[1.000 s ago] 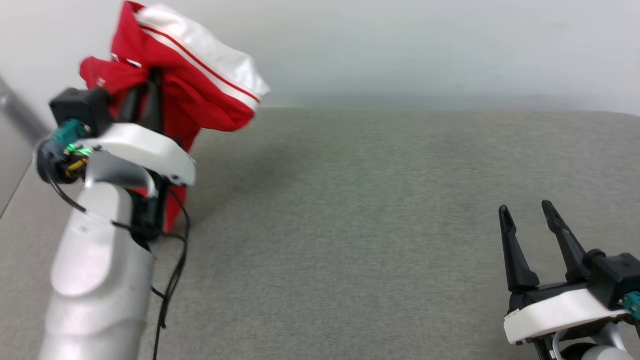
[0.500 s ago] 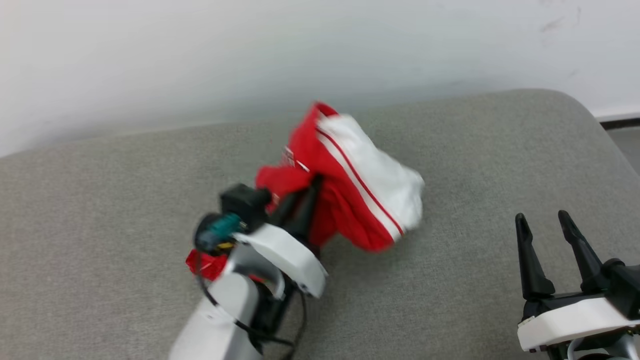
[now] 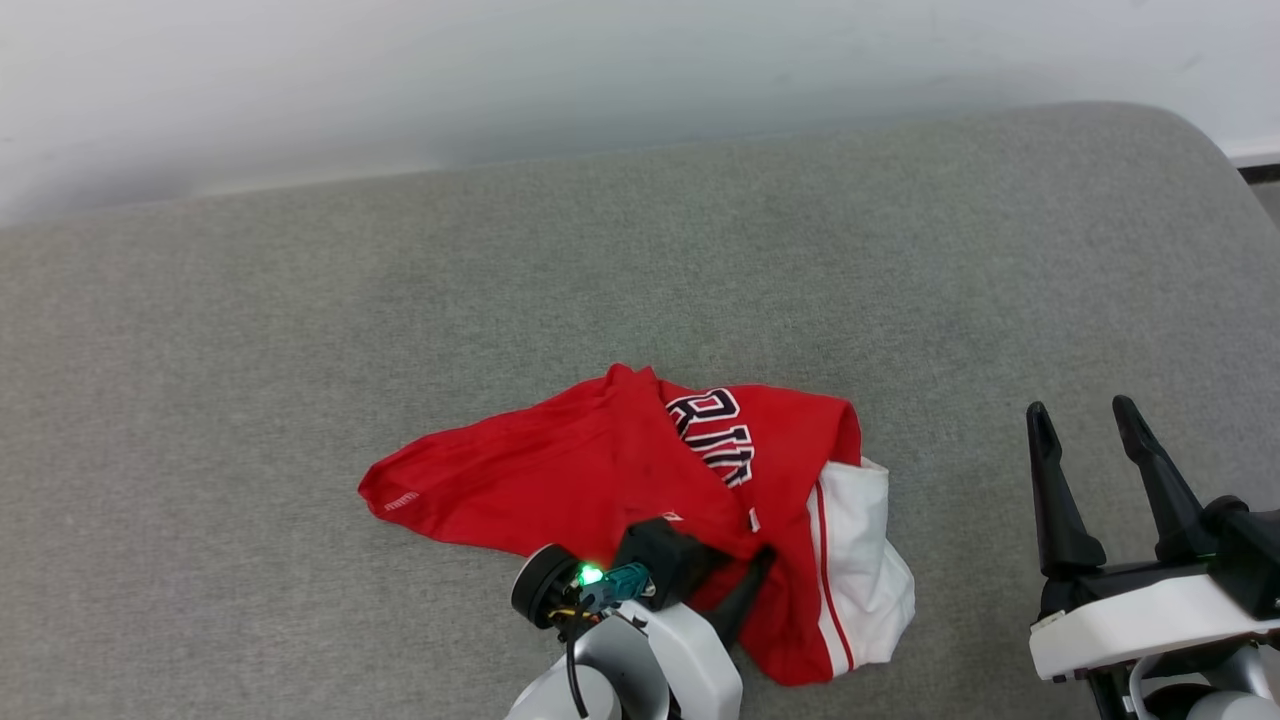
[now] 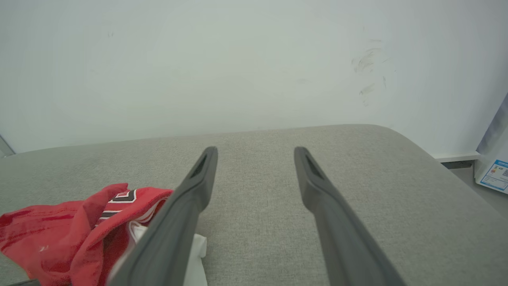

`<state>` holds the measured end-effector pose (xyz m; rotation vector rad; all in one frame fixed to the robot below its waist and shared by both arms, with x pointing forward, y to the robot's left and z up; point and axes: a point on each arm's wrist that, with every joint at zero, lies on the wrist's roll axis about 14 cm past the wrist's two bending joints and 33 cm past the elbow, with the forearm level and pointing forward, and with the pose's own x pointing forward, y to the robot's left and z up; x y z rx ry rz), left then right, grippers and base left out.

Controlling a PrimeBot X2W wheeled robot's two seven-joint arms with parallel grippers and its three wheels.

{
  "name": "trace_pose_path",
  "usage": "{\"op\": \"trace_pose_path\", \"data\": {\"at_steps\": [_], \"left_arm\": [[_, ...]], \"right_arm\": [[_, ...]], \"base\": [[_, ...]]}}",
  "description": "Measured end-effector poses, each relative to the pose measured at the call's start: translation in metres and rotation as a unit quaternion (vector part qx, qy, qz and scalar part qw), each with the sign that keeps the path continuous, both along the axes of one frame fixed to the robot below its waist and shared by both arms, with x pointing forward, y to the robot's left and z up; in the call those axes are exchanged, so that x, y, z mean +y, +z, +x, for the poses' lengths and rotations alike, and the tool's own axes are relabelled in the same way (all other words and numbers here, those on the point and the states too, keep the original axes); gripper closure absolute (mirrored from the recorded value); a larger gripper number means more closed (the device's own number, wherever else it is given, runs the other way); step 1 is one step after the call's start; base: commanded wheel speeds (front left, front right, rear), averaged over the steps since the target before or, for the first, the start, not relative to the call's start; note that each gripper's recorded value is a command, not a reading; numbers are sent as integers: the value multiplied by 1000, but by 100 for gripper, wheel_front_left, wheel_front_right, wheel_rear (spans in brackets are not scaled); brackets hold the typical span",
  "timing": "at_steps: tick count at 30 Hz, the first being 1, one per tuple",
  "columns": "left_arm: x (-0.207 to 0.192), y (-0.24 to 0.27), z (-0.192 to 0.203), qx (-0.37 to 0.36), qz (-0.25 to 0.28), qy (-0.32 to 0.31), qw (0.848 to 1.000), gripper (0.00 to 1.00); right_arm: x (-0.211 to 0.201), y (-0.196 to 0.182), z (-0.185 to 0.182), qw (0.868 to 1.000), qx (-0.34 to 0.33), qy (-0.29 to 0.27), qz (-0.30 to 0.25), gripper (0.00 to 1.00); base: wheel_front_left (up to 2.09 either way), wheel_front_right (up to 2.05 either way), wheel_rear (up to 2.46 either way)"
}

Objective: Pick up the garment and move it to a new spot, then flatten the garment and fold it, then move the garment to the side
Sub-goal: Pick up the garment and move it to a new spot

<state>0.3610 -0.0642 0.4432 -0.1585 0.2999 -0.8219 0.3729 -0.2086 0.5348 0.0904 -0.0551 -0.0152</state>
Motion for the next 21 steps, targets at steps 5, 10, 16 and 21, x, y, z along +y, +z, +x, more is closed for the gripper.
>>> {"op": "trace_pose_path", "data": {"at_steps": [5, 10, 16, 21], "left_arm": [[1, 30, 2, -55, -33, 9, 998, 0], [11, 77, 7, -125, -75, 39, 988, 0], [55, 111, 18, -180, -85, 126, 972, 0], [109, 116, 26, -197, -70, 216, 954, 0]], "right_arm": [[5, 7, -2, 1000, -11, 8, 1, 0], [12, 14, -10, 1000, -18, 18, -1, 0], [20, 21, -21, 999, -24, 30, 0, 0], [25, 23, -27, 999, -25, 39, 0, 0]], "base": [[0, 0, 0], [0, 0, 0], [0, 0, 0], [0, 0, 0]]}}
